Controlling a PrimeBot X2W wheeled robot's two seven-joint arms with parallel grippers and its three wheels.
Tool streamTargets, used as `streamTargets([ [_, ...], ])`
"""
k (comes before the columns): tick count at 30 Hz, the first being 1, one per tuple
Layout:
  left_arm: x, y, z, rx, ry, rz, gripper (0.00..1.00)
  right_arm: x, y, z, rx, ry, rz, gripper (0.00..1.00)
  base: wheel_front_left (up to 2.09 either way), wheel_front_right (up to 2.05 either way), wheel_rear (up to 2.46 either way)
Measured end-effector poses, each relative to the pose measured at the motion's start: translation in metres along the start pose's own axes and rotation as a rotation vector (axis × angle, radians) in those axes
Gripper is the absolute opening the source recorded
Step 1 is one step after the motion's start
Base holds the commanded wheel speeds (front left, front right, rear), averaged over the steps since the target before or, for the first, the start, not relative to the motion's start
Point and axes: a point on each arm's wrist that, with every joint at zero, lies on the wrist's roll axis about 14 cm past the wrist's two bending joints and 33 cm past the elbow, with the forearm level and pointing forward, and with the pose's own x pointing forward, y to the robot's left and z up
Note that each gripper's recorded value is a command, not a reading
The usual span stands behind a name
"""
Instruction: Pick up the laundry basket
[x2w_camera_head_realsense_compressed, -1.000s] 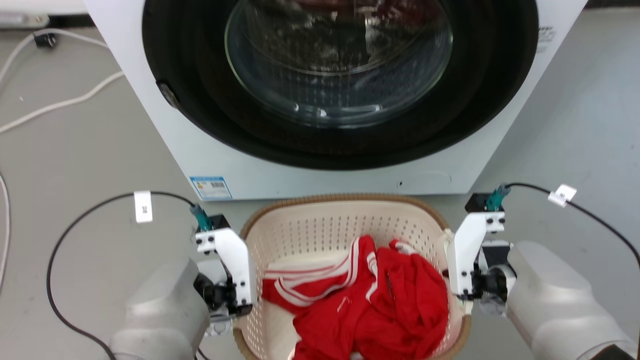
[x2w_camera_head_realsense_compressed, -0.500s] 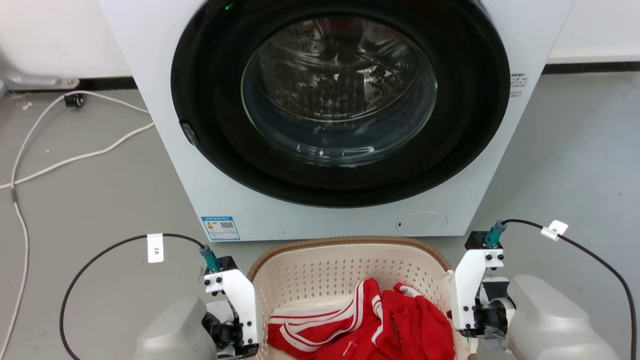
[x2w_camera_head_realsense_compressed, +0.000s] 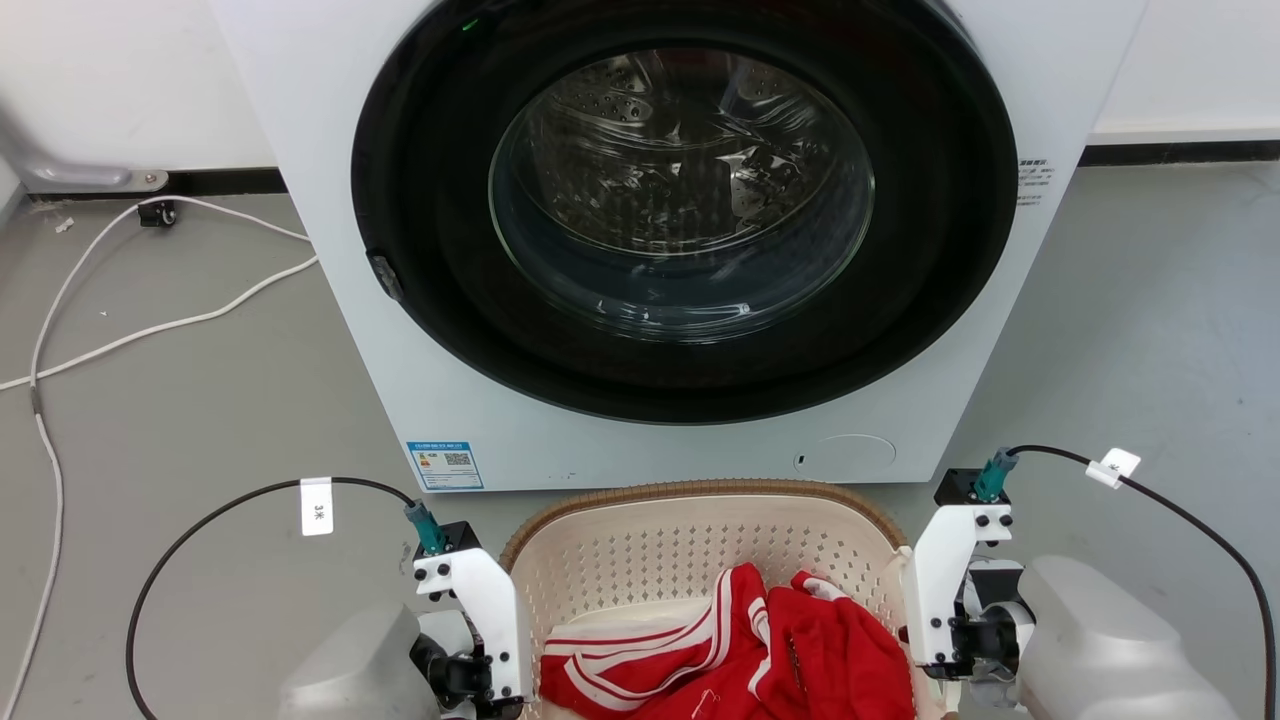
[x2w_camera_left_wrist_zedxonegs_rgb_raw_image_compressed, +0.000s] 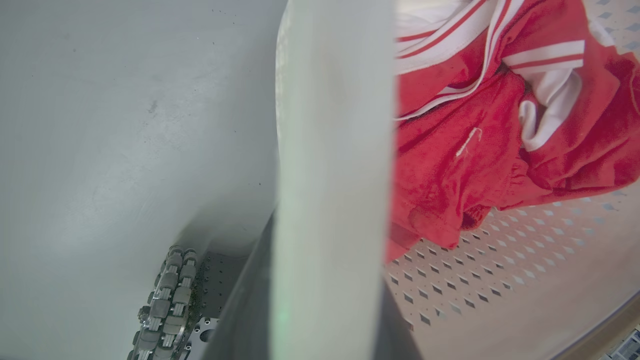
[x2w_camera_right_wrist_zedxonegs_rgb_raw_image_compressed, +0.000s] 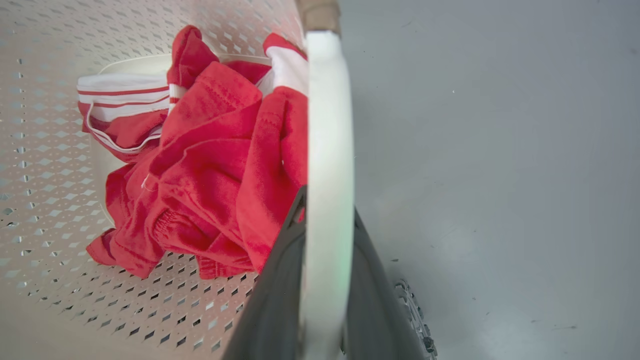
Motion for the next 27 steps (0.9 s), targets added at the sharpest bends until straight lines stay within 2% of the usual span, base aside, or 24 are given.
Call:
streamTargets([
  [27,0.003,0.000,0.002,0.012,-0.014,0.005,0.00,0.001,-0.002,-0.011,0.033,0.050,0.004,0.00,0.00,0.00,0.00],
])
